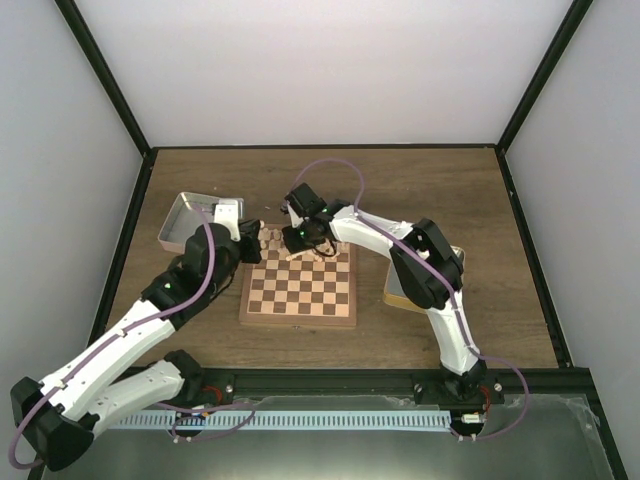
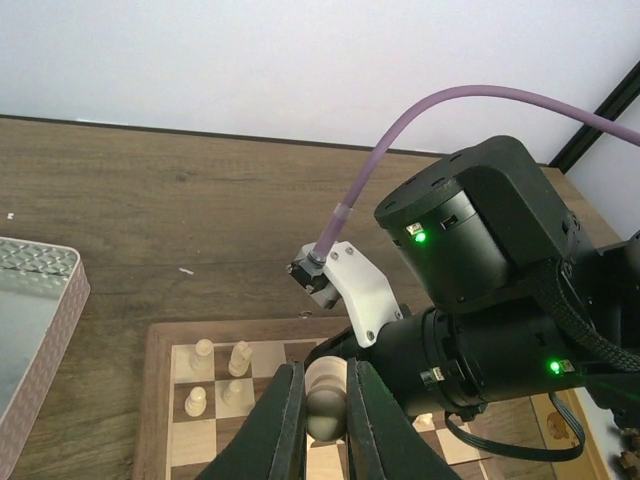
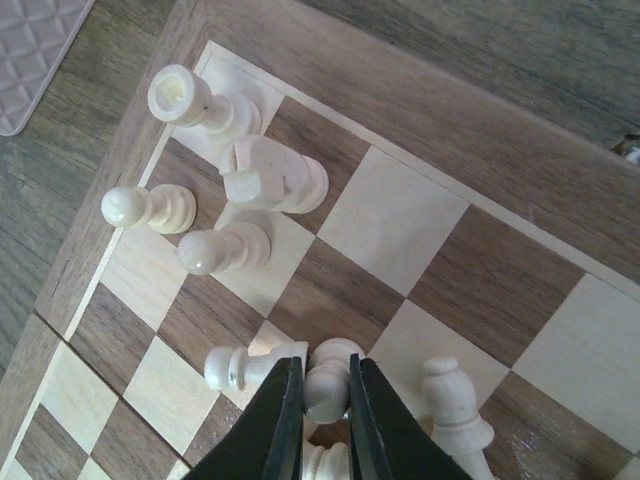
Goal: Set up the chess pieces on the board
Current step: Pick up the chess piece from the chessboard.
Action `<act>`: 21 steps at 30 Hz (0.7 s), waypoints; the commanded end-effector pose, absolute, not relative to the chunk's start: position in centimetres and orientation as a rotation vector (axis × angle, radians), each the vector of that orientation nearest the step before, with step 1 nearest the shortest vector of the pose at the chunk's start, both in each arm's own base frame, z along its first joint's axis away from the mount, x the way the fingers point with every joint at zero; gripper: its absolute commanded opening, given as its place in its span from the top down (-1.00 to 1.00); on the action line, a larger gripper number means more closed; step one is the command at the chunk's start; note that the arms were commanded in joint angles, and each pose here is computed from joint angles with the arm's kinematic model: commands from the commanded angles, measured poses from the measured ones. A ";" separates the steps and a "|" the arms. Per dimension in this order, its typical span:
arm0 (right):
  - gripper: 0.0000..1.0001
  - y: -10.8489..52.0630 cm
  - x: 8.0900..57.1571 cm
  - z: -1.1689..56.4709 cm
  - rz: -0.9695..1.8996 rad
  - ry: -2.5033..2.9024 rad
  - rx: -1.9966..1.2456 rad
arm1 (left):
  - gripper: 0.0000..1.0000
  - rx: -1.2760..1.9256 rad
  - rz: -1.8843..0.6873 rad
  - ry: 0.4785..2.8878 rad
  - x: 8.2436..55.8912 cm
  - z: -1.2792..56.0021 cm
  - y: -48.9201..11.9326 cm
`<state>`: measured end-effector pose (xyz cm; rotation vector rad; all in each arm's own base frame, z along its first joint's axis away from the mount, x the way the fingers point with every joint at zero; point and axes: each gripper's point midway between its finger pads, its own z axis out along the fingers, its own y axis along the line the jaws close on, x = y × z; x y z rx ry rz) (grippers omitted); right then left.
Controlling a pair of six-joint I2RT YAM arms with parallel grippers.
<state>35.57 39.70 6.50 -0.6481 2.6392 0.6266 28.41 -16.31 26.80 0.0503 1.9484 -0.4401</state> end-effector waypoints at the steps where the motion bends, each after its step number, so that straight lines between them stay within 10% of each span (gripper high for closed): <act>1: 0.82 39.6 35.4 7.6 0.604 2.603 -0.661 | 0.92 0.056 -0.450 1.952 28.7 26.4 -16.6; 21: 0.83 35.3 32.1 13.2 0.695 2.453 -0.511 | 0.92 0.064 -0.451 2.200 30.9 19.5 -19.7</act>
